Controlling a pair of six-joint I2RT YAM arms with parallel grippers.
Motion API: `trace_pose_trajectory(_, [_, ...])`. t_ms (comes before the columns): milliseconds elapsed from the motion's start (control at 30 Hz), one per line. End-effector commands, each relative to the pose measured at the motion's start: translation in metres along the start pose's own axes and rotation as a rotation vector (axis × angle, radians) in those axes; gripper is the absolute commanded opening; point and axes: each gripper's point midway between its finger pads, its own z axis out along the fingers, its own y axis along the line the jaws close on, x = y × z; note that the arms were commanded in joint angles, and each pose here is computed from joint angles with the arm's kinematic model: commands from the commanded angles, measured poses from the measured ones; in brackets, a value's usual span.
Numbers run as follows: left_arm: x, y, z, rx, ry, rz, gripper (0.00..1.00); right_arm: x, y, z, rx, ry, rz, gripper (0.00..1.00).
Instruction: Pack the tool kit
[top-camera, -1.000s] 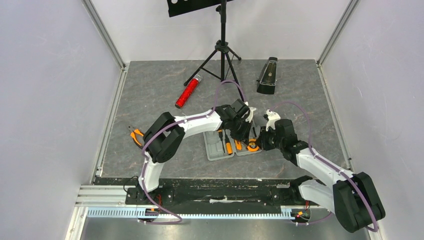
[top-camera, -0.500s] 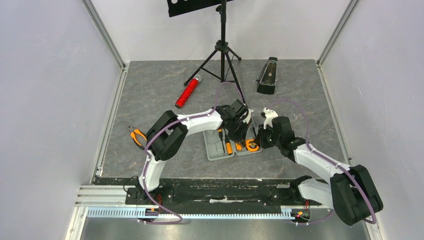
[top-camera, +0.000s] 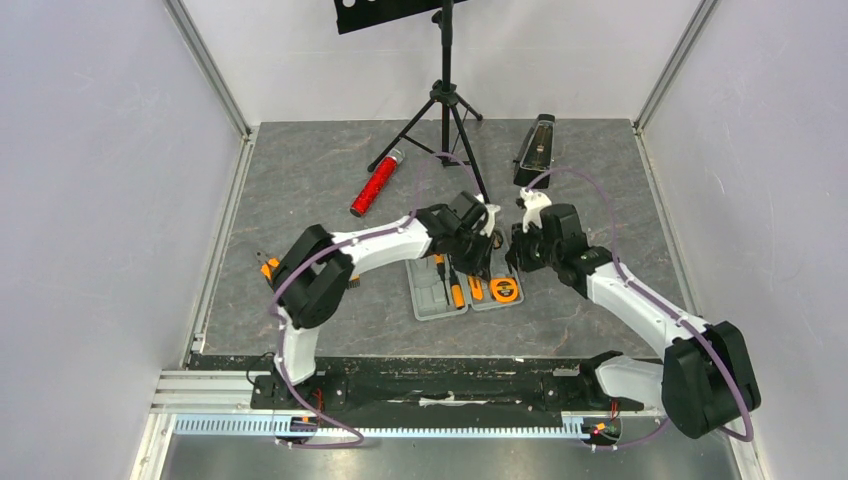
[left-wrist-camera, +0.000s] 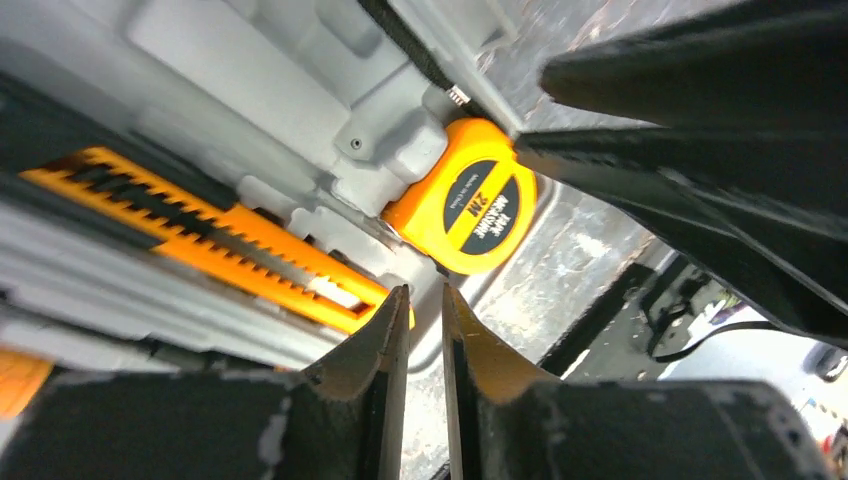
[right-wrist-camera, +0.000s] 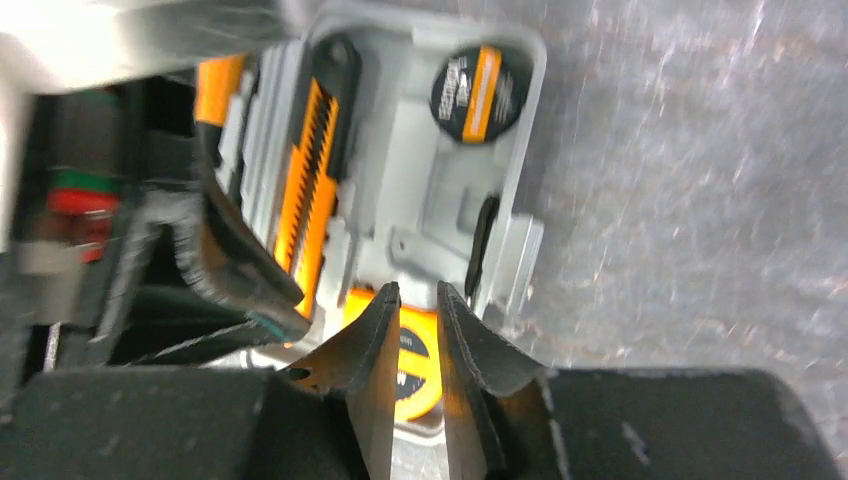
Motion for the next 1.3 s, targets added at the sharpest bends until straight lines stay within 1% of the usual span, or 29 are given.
trace_pose_trajectory(0, [-0.062,-0.025,-0.064,0.043,-0.274,0.0,0.25,-0.034,-0.002,0.001,0.017,-0.044,-0.067,0.23])
trace_pose_trajectory(67, [-0.069,-0.021,-0.08,0.028,-0.324,-0.014,0.26,-0.036,-0.004,0.005,0.022,-0.037,-0.074,0.24])
trace_pose_trajectory(167, [-0.072,-0.004,-0.101,-0.02,-0.386,-0.045,0.29,-0.039,-0.003,0.01,0.018,-0.031,-0.091,0.25])
trace_pose_trajectory(300, [-0.064,0.025,-0.123,-0.084,-0.43,-0.102,0.31,-0.038,0.015,0.01,-0.058,-0.011,-0.121,0.25])
trace_pose_trajectory(400, [-0.054,0.048,-0.143,-0.123,-0.462,-0.144,0.32,-0.019,0.022,0.007,-0.071,0.066,-0.137,0.26])
trace_pose_trajectory(567, [-0.04,0.087,-0.184,-0.215,-0.507,-0.194,0.36,0.013,0.023,0.001,-0.03,0.197,-0.166,0.3])
trace_pose_trajectory(733, [-0.035,0.124,-0.236,-0.396,-0.567,-0.178,0.46,0.019,0.023,-0.003,0.017,0.26,-0.202,0.33])
trace_pose_trajectory(900, [-0.034,0.149,-0.29,-0.608,-0.648,-0.117,0.64,0.019,0.029,-0.002,0.033,0.304,-0.235,0.36])
trace_pose_trajectory(1067, [-0.026,0.167,-0.332,-0.807,-0.71,-0.072,0.8,0.024,0.032,0.002,0.039,0.356,-0.256,0.37])
trace_pose_trajectory(1167, [-0.02,0.176,-0.345,-0.883,-0.74,-0.067,0.83,0.027,0.031,0.004,0.049,0.382,-0.262,0.37])
trace_pose_trajectory(1267, [-0.017,0.18,-0.345,-0.895,-0.753,-0.069,0.83,0.031,0.031,0.004,0.058,0.414,-0.27,0.37])
